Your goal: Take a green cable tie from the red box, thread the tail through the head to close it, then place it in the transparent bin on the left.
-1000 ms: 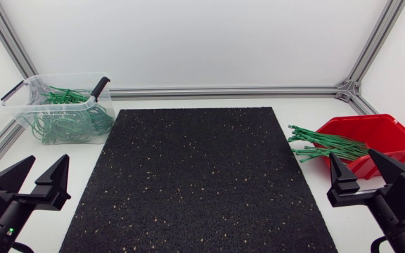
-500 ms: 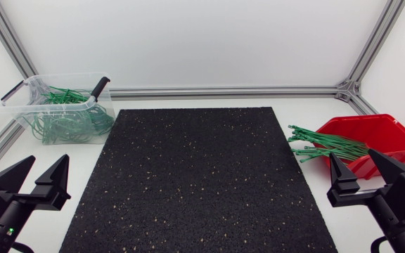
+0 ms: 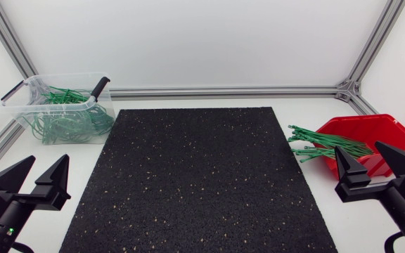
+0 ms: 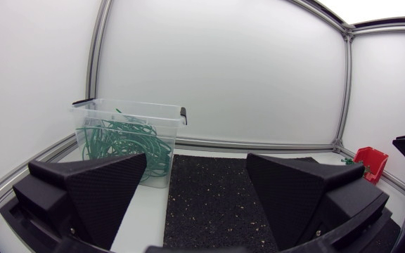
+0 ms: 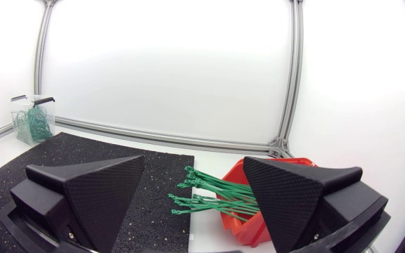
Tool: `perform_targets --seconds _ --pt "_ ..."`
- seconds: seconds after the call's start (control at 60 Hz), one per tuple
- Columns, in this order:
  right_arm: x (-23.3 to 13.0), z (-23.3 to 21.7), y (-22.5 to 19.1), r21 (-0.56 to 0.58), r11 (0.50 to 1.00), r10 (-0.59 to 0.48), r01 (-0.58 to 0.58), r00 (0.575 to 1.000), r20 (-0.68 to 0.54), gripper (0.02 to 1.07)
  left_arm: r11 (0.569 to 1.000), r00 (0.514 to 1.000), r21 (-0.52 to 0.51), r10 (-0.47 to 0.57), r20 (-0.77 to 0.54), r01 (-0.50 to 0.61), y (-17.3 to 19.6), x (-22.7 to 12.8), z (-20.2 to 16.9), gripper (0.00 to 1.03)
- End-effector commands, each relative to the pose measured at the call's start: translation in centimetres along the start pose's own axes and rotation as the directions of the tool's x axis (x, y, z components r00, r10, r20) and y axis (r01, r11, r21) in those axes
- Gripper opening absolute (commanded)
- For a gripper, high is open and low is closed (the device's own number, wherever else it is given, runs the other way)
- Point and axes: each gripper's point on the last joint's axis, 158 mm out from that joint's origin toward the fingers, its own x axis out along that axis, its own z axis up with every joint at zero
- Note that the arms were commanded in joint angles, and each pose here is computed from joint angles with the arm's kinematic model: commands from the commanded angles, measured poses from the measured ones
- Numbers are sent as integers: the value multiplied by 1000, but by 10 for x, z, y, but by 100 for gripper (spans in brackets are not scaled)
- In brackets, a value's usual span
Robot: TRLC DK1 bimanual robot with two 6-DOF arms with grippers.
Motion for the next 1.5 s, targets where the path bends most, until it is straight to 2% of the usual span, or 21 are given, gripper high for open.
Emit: perform_targets --seconds 0.0,0.25,0.4,0.45,0.5,0.55,0.6,0.75,0.833,0.9,0.967,1.067,1.133,1.283,1.35,1.483 --pt "-1 26 -4 12 1000 -6 6 1000 4 104 1000 999 -21 -2 -44 1 1 2 -21 99" --pt "12 49 -20 -48 998 -38 32 991 -127 104 1000 999 -21 -2 -46 1 1 2 -22 99" --pt "22 50 -30 -137 990 -35 4 974 -224 104 1000 999 -21 -2 -46 1 1 2 -22 99" --pt "25 46 -35 -218 976 -42 -20 961 -274 104 1000 999 -21 -2 -46 1 1 2 -22 99" --pt "28 42 -42 -323 945 -58 -53 944 -324 103 1000 999 -21 -2 -46 1 1 2 -22 99" --pt "33 36 -47 -370 926 -66 -80 929 -365 103 1000 999 -21 -2 -46 1 1 2 -22 99" --pt "36 22 -49 -409 900 -55 -148 893 -446 103 1000 999 -21 -2 -46 1 1 2 -22 99" --pt "47 -12 -46 -398 875 -4 -275 819 -574 103 1000 999 -22 0 -46 -1 1 2 -22 99" --pt "49 -27 -38 -367 861 47 -353 772 -634 97 1000 999 -22 0 -46 -1 1 2 -22 99" --pt "48 -36 -35 -352 842 74 -408 735 -674 96 1000 999 -22 0 -46 -1 1 2 -22 99" --pt "41 -48 -30 -368 790 100 -490 695 -712 96 1000 999 -22 4 -45 -5 2 1 -22 99" --pt "37 -61 -26 -415 711 112 -568 674 -730 96 1000 999 -22 9 -46 -10 3 1 -22 99" --pt "38 -71 -25 -415 669 126 -616 645 -754 96 1000 999 -22 9 -46 -10 3 1 -22 99" --pt "47 -81 -35 -439 582 128 -684 611 -781 96 1000 999 -22 7 -46 -8 3 1 -22 99" --pt "45 -88 -36 -418 526 145 -741 563 -814 96 1000 999 -22 10 -46 -11 4 1 -22 99" --pt "41 -99 -35 -430 442 152 -787 538 -829 96 1000 999 -22 19 -45 -20 6 1 -22 99"
